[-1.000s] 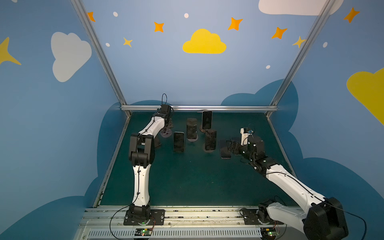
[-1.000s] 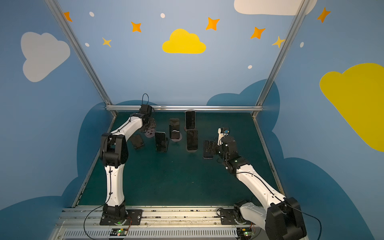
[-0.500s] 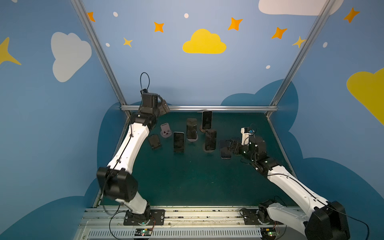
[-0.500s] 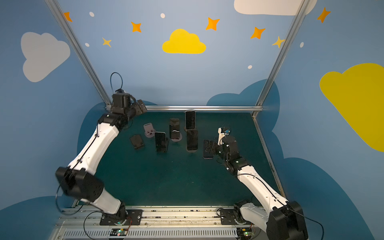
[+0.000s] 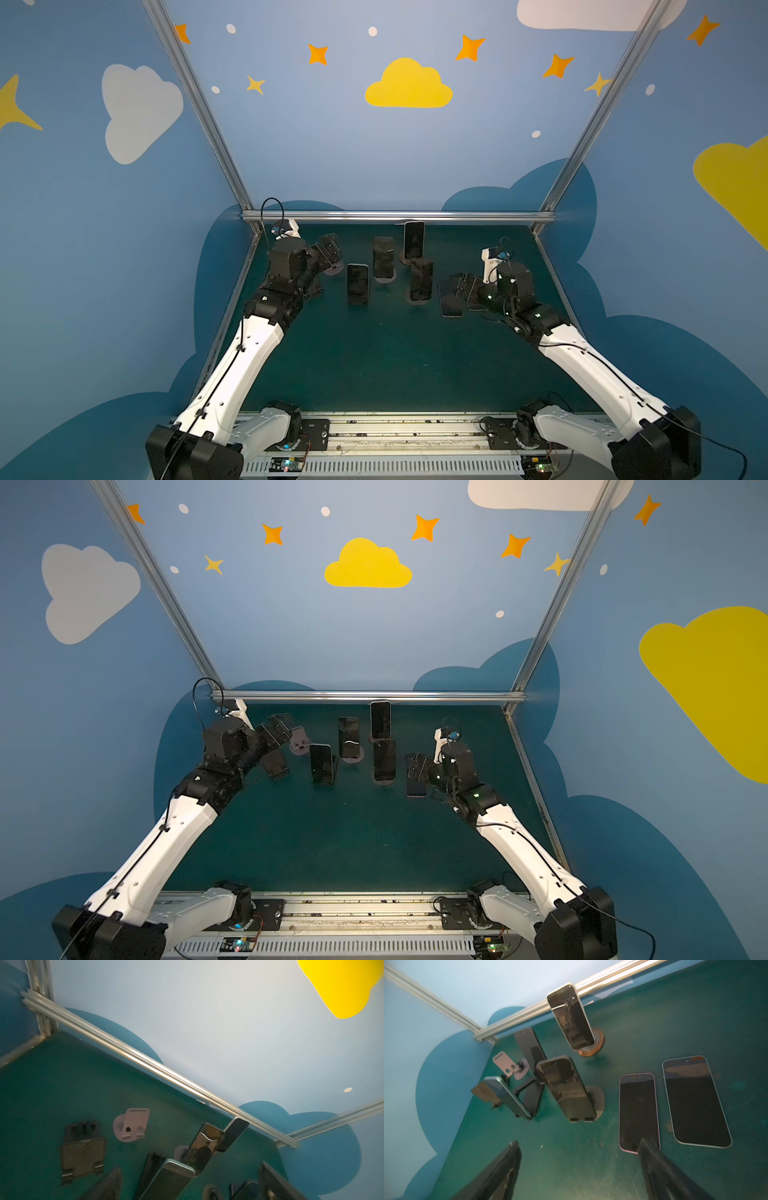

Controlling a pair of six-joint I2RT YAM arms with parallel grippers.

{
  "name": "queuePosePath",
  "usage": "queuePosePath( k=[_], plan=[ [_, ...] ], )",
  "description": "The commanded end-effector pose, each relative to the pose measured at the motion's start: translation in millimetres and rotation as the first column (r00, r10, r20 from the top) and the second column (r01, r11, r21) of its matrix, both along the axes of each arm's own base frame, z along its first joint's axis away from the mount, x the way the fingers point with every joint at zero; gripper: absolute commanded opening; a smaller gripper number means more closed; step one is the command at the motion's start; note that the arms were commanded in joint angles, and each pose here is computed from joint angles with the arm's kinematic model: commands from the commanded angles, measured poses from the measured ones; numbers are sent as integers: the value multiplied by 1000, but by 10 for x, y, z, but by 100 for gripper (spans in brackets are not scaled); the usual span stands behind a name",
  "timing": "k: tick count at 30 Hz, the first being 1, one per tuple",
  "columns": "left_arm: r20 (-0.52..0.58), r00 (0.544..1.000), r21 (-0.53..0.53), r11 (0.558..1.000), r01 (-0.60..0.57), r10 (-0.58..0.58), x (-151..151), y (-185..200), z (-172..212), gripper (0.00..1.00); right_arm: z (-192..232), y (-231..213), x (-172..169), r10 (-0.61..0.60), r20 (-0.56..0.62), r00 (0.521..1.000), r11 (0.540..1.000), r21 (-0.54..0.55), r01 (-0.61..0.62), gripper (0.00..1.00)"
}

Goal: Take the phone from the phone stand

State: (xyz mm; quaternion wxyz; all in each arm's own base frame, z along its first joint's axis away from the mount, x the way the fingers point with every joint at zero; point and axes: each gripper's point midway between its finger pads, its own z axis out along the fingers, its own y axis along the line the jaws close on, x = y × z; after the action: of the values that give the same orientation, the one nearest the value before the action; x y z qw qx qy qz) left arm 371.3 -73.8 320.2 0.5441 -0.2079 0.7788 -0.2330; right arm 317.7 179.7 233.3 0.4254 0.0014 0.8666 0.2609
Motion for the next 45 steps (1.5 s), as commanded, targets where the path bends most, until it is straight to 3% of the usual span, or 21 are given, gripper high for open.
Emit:
queuePosePath(
  k=[1, 6, 20, 29, 38, 45],
  plan=[
    [14, 1000, -146, 989, 19, -17, -11, -99, 12, 100, 76, 77, -3, 19, 7, 1000, 996, -85, -19, 89],
    [-2, 999, -204, 978, 39, -40, -41, -204, -93, 100, 10, 350, 130, 49, 31, 998, 978, -204, -41, 90],
    [-45, 995, -211, 974, 79, -90, 1, -325, -196, 100, -257, 779, 693, 54, 56, 997, 959, -279, -37, 92],
    [-42, 987, -241, 960, 139, -154, -5, -446, -176, 100, -313, 1016, 861, 118, 104, 988, 960, -265, -87, 93],
    [-58, 983, -274, 950, 150, -172, 23, -503, -247, 100, -388, 946, 993, 39, 102, 994, 957, -291, -8, 93],
    [-61, 984, -269, 952, 144, -166, 24, -493, -268, 100, -465, 1025, 1042, 43, 86, 995, 962, -273, -18, 93]
  ],
)
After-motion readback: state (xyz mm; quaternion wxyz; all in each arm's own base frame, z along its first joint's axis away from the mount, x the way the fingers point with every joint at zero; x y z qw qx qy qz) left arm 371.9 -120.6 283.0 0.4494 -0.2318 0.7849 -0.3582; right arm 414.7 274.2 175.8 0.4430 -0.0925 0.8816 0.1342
